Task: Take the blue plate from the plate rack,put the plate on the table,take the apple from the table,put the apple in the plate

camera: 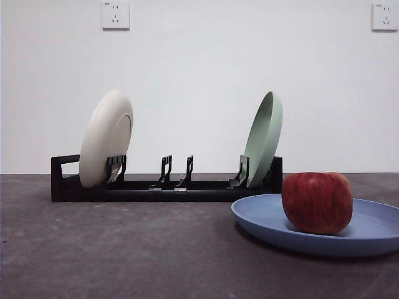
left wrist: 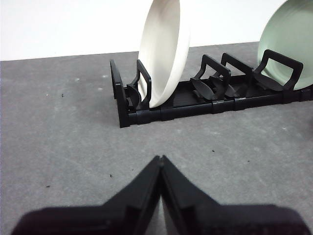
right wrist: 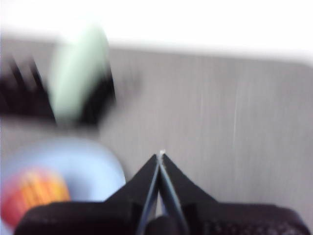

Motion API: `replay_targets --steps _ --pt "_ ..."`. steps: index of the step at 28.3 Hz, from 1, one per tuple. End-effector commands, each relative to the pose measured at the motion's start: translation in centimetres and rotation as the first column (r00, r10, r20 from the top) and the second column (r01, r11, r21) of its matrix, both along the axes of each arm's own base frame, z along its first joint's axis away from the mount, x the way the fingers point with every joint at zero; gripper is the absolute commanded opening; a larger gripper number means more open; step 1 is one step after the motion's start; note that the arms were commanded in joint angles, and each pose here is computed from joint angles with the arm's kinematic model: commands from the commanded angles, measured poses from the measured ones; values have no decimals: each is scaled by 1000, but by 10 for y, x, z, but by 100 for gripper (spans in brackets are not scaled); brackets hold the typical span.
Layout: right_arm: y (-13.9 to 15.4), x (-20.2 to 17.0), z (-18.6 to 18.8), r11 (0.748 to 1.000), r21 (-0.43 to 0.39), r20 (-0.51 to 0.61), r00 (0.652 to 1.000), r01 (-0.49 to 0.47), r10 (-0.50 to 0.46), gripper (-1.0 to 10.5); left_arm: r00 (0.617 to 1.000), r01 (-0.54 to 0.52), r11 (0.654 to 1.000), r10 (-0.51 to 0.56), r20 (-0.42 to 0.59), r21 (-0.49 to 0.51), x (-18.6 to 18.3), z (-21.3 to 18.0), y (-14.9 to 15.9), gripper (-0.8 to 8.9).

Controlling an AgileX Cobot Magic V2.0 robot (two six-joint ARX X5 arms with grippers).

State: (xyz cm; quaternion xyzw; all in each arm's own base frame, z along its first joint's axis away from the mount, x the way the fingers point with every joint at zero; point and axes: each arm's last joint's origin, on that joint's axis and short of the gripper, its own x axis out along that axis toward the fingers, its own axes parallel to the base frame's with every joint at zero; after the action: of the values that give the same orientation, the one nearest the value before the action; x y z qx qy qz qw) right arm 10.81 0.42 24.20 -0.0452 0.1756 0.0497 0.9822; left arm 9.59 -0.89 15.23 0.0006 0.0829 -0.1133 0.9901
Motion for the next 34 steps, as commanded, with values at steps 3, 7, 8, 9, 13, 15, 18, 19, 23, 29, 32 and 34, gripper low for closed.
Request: replay_targets --steps 3,7,8,9,13,15,18,19,23,29,32,34 --pt "-2 -11 -54 999 46 57 998 27 -30 1 1000 2 1000 -2 -2 0 0 -3 0 -2" --pt "-2 -16 -72 997 66 126 991 30 -38 1 1000 2 1000 -2 -2 0 0 -3 0 -2" --pt "-2 -17 -74 997 73 140 989 37 -47 1 1000 2 1000 -2 -2 0 0 -3 0 -2" --pt "-2 -18 -76 996 80 152 986 49 -61 1 1000 1 1000 -1 -2 0 0 -3 0 -2" --pt "-4 -15 -81 992 93 181 978 87 -103 1 1000 2 1000 -2 -2 0 1 -2 0 -2" --pt "-4 -13 -83 992 95 206 973 88 -106 1 1000 1 1000 -1 -7 0 1 -3 0 -2" --pt "-4 -11 -86 992 97 229 968 85 -105 1 1000 1 1000 -1 -13 1 1 -3 0 -2" --pt "-4 -11 -87 991 96 225 968 89 -109 1 1000 -3 1000 3 -15 1 1 -3 0 -2" --pt "-4 -11 -87 990 87 226 966 110 -127 1 1000 -2 1000 2 -22 2 1 -4 0 -2" --pt "-5 -12 -87 988 92 225 964 122 -140 2 999 -2 1000 2 -34 2 2 -5 0 -2" --pt "-5 -12 -88 988 90 213 967 123 -140 2 999 -2 1000 2 -40 2 2 -5 0 -2" --pt "-5 -12 -90 988 87 193 971 125 -140 1 999 -2 1000 2 -42 2 2 -6 0 -2"
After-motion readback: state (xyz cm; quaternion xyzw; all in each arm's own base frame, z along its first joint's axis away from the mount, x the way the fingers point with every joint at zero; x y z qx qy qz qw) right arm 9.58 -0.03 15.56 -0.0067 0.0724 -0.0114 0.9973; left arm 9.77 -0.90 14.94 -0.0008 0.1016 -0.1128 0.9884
